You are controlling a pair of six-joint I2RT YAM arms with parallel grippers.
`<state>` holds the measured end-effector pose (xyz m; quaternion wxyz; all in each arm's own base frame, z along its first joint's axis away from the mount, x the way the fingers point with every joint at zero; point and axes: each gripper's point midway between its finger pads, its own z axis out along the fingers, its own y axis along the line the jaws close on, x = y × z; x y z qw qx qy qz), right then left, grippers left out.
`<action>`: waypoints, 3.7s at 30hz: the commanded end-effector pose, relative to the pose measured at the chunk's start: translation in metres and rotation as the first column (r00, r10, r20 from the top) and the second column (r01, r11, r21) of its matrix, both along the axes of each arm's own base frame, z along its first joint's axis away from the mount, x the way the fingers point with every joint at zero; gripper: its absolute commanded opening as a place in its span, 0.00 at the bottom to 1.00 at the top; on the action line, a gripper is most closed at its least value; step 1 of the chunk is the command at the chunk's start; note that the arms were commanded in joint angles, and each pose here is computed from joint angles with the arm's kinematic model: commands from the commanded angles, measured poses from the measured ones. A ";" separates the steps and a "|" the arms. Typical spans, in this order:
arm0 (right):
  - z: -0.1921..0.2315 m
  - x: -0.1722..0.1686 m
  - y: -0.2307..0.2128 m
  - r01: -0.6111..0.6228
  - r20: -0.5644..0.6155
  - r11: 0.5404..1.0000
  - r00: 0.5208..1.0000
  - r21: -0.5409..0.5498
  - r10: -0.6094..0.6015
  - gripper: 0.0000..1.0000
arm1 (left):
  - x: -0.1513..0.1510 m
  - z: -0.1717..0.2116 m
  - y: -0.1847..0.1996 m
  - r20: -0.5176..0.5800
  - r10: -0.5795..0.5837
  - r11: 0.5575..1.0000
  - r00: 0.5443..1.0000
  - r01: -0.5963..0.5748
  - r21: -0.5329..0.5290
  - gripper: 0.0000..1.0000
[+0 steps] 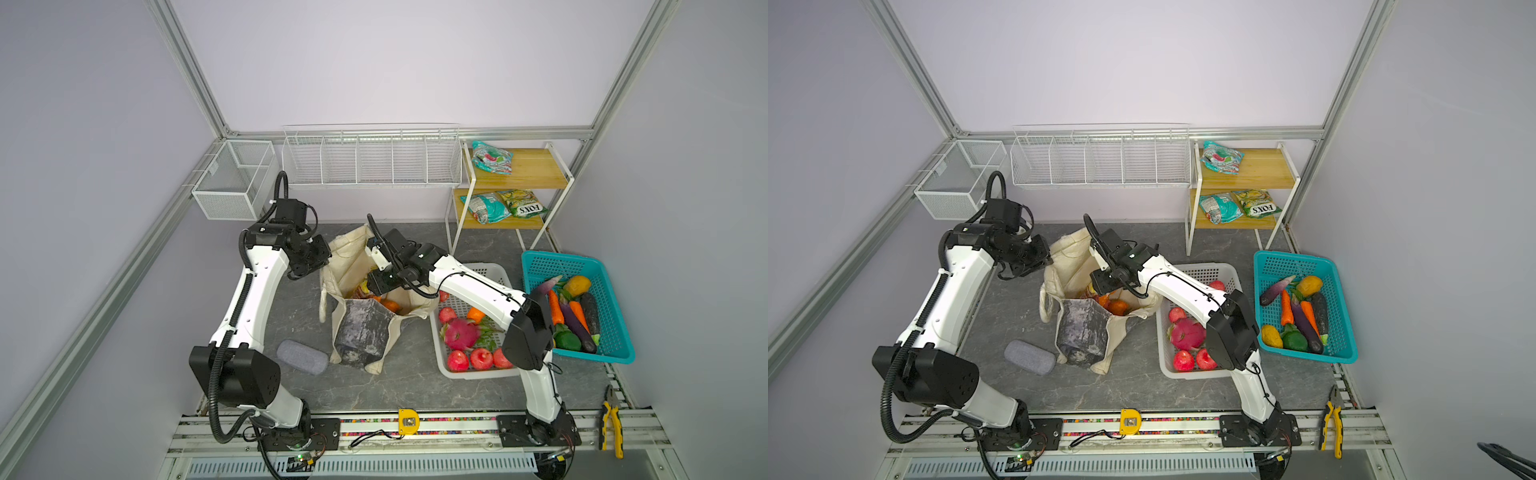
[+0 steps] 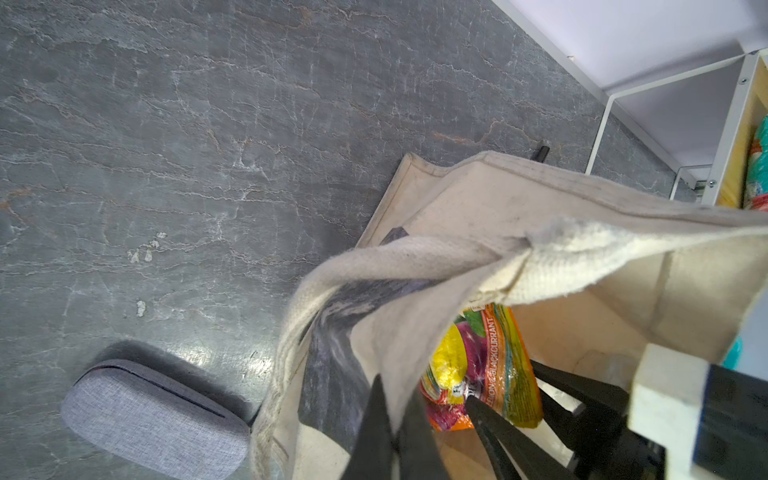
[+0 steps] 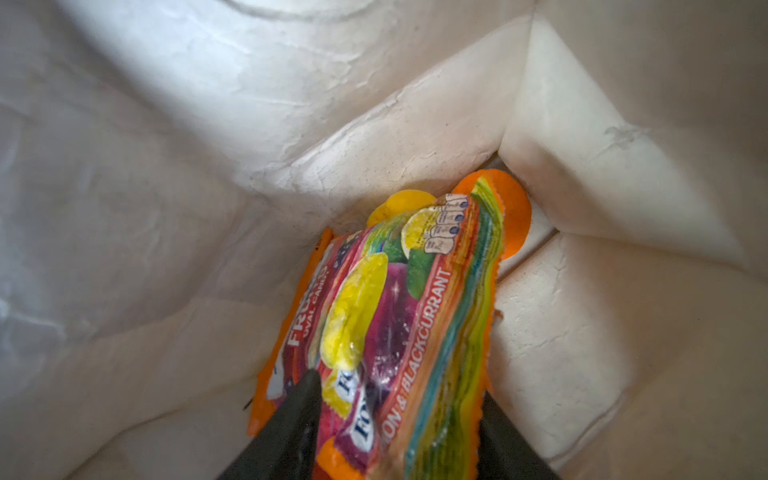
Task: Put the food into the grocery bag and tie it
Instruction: 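Lower the snack packet into the bag and open the right gripper, then raise the right gripper out of the bag toward the snack shelf, then grasp the teal mint candy packet on the top shelf with the right gripper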
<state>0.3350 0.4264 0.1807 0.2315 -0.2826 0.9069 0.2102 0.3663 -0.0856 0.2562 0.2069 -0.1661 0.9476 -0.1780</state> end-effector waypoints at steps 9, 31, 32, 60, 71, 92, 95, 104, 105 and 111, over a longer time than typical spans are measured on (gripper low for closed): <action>0.086 0.001 -0.019 -0.004 0.159 0.998 0.987 0.056 -0.005 0.74 | -0.001 0.011 0.001 0.037 0.012 1.000 0.999 -0.012 -0.008 0.00; 0.287 0.062 -0.145 0.217 0.411 0.872 0.815 0.439 -0.410 0.78 | 0.000 0.013 0.000 0.066 0.018 1.000 0.998 -0.016 -0.025 0.00; 0.291 0.067 -0.156 0.239 0.408 0.859 0.801 0.453 -0.438 0.78 | 0.000 0.013 -0.001 0.067 0.014 1.000 0.998 -0.013 -0.025 0.00; 0.320 0.176 -0.385 0.541 -0.009 0.309 0.505 0.783 -0.863 0.76 | -0.008 0.017 -0.002 0.077 -0.015 1.000 0.997 0.017 -0.025 0.00; 0.290 0.198 -0.394 0.606 -0.143 0.228 0.501 0.762 -0.853 0.73 | -0.009 0.014 -0.003 0.067 -0.027 0.999 0.997 0.029 -0.026 0.00; 0.246 0.241 -0.396 0.689 -0.228 0.201 0.478 0.696 -0.848 0.76 | -0.008 0.010 -0.003 0.064 -0.022 0.999 0.998 0.024 -0.030 0.00; 0.239 0.248 -0.394 0.698 -0.251 0.195 0.482 0.689 -0.840 0.76 | -0.006 0.009 -0.004 0.065 -0.021 0.999 0.998 0.023 -0.030 0.00; 0.220 0.263 -0.388 0.715 -0.298 0.185 0.492 0.674 -0.818 0.72 | 0.000 0.009 -0.004 0.066 -0.020 0.999 0.998 0.022 -0.031 0.00; 0.217 0.265 -0.387 0.719 -0.305 0.184 0.493 0.670 -0.815 0.71 | 0.000 0.009 -0.004 0.066 -0.019 0.999 0.998 0.021 -0.031 0.00; 0.207 0.272 -0.384 0.727 -0.322 0.178 0.492 0.663 -0.809 0.68 | 0.003 0.008 -0.004 0.061 -0.016 0.999 0.998 0.018 -0.030 0.00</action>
